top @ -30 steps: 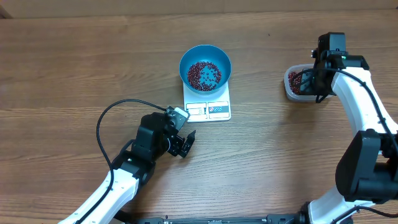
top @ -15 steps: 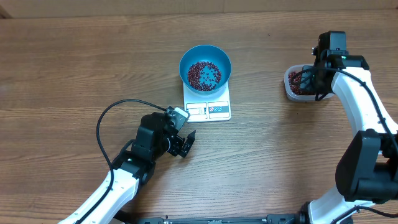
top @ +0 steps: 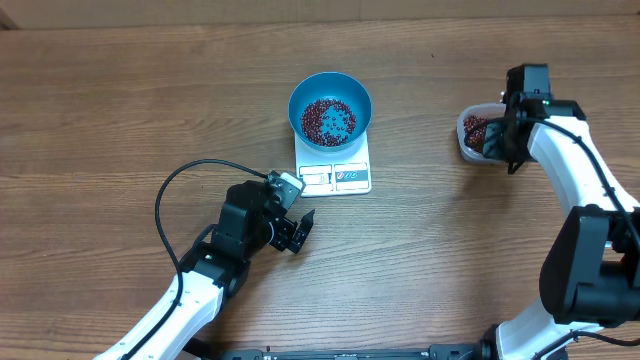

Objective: Scoop item into bowl and weigh 150g on scale
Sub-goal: 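Lower the scoop into the beans with the right gripper and scoop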

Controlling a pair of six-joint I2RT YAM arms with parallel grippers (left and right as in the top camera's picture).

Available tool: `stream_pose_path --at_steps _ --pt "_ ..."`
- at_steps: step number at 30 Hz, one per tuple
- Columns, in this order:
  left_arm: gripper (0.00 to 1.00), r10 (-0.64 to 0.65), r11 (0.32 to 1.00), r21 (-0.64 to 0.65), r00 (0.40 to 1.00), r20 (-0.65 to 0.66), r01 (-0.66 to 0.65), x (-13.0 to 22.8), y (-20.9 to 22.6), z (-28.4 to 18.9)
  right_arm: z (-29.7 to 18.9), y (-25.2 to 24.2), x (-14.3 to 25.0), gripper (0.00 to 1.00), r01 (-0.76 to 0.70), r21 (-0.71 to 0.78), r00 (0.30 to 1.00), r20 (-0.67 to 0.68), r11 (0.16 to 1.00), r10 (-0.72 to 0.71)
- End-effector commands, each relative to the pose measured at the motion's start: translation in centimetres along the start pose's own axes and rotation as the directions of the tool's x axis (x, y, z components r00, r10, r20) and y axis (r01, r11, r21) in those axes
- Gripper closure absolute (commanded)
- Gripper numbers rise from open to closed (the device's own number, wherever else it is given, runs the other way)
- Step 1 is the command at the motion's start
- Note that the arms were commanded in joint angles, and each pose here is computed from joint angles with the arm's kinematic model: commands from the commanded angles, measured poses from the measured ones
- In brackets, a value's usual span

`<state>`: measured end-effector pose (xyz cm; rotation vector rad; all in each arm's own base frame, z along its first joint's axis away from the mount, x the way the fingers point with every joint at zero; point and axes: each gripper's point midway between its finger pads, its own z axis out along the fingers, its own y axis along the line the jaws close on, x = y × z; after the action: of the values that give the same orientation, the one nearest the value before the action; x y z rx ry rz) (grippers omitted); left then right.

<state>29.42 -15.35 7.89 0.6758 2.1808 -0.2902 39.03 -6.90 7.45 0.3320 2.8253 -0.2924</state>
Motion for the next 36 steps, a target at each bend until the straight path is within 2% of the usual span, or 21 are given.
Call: stream_pose_path --at_steps 1,6,17,25,30,36 --pt "0.01 -0.015 1.000 0.005 1.000 -0.005 0.015 0.2 -0.1 0.1 0.2 0.8 0.3 0.96 -0.001 -0.053 1.000 -0.006 0.999 0.000" --pt "0.00 -0.015 1.000 0.005 1.000 -0.005 0.015 0.2 -0.1 0.1 -0.1 3.9 0.2 0.96 0.001 -0.227 1.000 -0.006 0.974 -0.002" --pt "0.00 -0.015 1.000 0.005 1.000 -0.005 0.015 0.2 -0.1 0.1 -0.5 5.6 0.8 0.96 0.013 -0.336 0.999 -0.029 0.942 -0.024" --pt "0.00 -0.015 1.000 0.005 1.000 -0.005 0.015 0.2 -0.1 0.1 -1.0 5.4 0.9 0.96 -0.061 -0.460 0.997 -0.067 0.886 0.034" --pt "0.01 -0.015 1.000 0.005 1.000 -0.005 0.015 0.2 -0.1 0.1 -1.5 4.4 0.4 0.96 -0.137 -0.554 0.990 -0.089 0.821 0.106" --pt "0.00 -0.015 1.000 0.005 1.000 -0.005 0.015 0.2 -0.1 0.1 -1.2 3.1 0.6 0.96 -0.189 -0.575 0.982 -0.112 0.796 0.152"
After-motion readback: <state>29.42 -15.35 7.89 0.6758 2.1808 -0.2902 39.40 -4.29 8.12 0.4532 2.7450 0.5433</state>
